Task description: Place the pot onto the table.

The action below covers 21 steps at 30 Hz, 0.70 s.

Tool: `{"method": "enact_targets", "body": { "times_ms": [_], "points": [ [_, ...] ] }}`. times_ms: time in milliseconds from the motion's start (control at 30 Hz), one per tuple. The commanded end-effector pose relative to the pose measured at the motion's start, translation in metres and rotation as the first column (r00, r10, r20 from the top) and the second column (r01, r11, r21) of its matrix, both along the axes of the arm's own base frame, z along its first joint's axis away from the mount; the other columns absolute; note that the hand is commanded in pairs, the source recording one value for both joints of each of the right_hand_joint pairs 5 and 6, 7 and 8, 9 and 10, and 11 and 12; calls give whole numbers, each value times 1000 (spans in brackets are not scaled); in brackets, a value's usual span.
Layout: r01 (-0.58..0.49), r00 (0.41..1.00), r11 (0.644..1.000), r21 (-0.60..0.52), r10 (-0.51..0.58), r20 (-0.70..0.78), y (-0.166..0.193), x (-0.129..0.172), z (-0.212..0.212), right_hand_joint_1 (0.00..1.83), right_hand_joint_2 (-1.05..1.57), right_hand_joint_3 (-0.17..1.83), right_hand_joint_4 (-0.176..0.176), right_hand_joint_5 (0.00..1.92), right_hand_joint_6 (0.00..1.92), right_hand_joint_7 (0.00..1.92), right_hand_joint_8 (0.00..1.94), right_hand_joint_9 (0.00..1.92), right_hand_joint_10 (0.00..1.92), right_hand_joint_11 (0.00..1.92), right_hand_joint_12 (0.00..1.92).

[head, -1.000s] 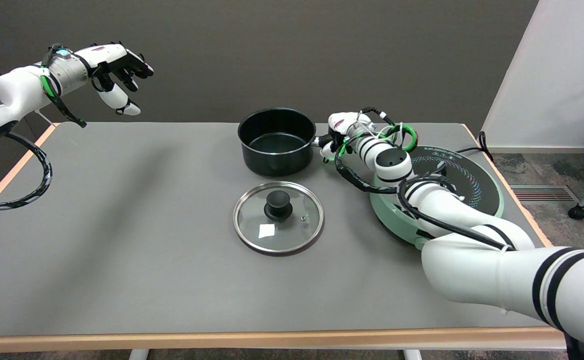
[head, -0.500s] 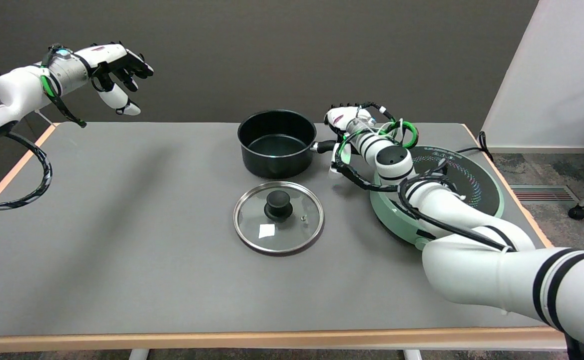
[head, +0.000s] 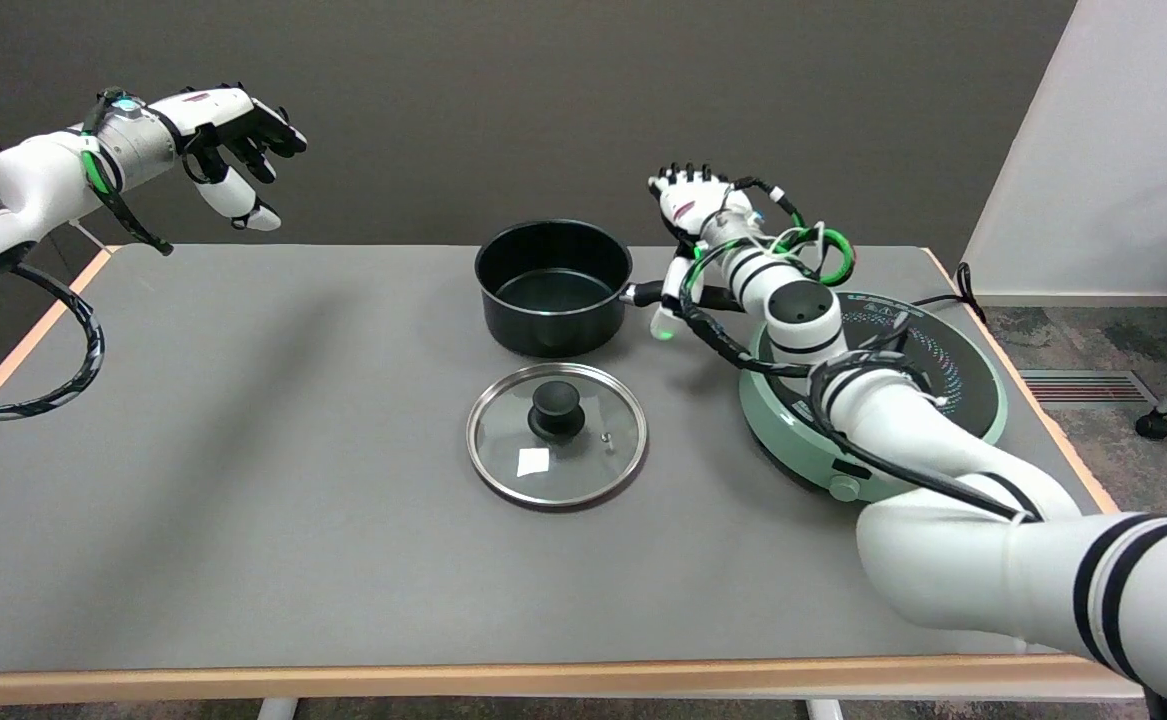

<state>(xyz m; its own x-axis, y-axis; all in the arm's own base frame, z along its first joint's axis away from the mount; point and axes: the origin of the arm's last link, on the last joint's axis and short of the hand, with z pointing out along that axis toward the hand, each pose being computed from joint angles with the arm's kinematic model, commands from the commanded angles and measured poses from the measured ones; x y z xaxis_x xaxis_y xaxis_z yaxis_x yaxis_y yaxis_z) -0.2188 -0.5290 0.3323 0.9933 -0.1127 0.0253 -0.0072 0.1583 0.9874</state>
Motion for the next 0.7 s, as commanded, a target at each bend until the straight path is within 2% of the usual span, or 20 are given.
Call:
{"method": "enact_targets", "body": {
  "times_ms": [33,233,367,433,467,500,533,700],
  "points": [
    [-339,883,938,-71,343,320,71,65,30,1134,-585,878,-116,32,32,32,32,32,32,32,32],
    [-459,762,880,-127,463,453,117,94,40,1011,-301,642,-119,0,0,0,0,0,0,0,0],
    [-481,704,862,-160,489,515,139,97,42,868,150,263,-135,0,0,0,0,0,0,0,0],
    [-493,662,848,-192,509,550,150,101,46,774,483,75,-159,0,0,0,0,0,0,0,0],
    [-493,641,844,-211,516,568,156,100,48,715,664,27,-170,0,0,0,0,0,0,0,0],
    [-491,624,841,-227,521,582,161,99,50,664,739,20,-152,2,2,2,2,2,2,2,2],
    [-487,592,836,-253,529,608,168,97,53,580,998,7,-175,38,38,38,38,38,38,38,38],
    [-446,447,824,-350,543,711,194,85,65,416,1541,-37,-176,123,123,123,123,123,123,123,123]
  ]
}}
